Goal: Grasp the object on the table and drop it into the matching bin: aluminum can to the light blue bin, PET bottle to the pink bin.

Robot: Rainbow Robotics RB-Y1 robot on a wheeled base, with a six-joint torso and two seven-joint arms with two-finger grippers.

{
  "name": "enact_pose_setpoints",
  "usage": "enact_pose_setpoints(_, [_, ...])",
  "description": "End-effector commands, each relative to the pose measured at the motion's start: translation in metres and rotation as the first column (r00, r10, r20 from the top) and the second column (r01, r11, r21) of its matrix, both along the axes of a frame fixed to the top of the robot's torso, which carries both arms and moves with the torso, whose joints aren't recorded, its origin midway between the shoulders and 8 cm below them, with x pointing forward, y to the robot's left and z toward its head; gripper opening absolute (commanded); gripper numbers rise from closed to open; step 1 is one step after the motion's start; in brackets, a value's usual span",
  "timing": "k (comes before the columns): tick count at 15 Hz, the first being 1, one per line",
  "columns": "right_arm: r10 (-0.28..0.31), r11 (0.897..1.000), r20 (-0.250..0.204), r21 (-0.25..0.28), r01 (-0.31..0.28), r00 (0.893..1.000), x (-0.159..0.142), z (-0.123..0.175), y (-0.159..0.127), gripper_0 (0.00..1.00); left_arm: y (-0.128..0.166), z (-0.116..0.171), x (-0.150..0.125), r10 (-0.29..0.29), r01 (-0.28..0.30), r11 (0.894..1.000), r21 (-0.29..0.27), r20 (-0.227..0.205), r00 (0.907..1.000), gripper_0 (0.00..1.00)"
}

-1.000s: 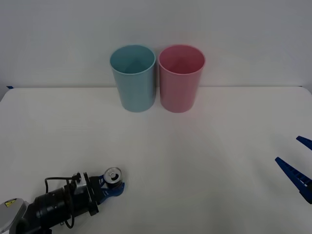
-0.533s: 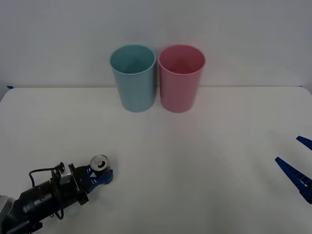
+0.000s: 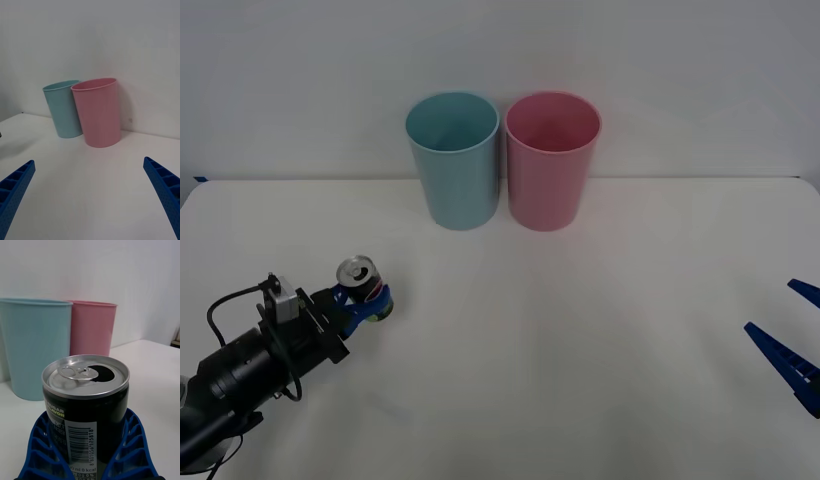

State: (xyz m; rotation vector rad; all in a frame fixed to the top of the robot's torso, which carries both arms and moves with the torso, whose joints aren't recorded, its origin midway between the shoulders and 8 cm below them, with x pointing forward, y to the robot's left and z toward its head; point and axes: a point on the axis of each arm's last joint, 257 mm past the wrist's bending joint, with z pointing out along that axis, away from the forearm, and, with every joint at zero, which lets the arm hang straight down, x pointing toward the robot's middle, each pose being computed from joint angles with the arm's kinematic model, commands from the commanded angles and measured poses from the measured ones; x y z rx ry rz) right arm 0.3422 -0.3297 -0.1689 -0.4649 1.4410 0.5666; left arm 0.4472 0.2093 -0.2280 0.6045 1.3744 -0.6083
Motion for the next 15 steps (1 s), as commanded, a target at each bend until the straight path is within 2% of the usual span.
enact_pose_setpoints(1, [0.000,1.000,0.000,0.000,0.000,1.000,0.000,0.000,0.000,1.00,0.013,0.031,0.009,0.029,-0.029,0.998,-0.050,0.004,0.9996,0.00])
enact_pose_setpoints(4, [0.000,1.000,0.000,0.000,0.000,1.000,0.000,0.000,0.000,1.00,0.028,0.063,0.016,0.060,-0.060,0.997,-0.057,0.000,0.9982,0.00])
enact_pose_setpoints(8, [0.000,1.000,0.000,0.000,0.000,1.000,0.000,0.000,0.000,1.00,0.021,0.110,0.029,0.051,-0.052,0.995,-0.080,-0.007,0.9987,0.00])
enact_pose_setpoints(12, [0.000,1.000,0.000,0.000,0.000,1.000,0.000,0.000,0.000,1.00,0.011,0.154,0.050,0.049,-0.048,0.991,-0.124,0.006,0.9988,0.00])
enact_pose_setpoints(15, [0.000,1.000,0.000,0.000,0.000,1.000,0.000,0.000,0.000,1.00,0.010,0.179,0.069,0.063,-0.063,0.990,-0.125,0.000,0.9980,0.00])
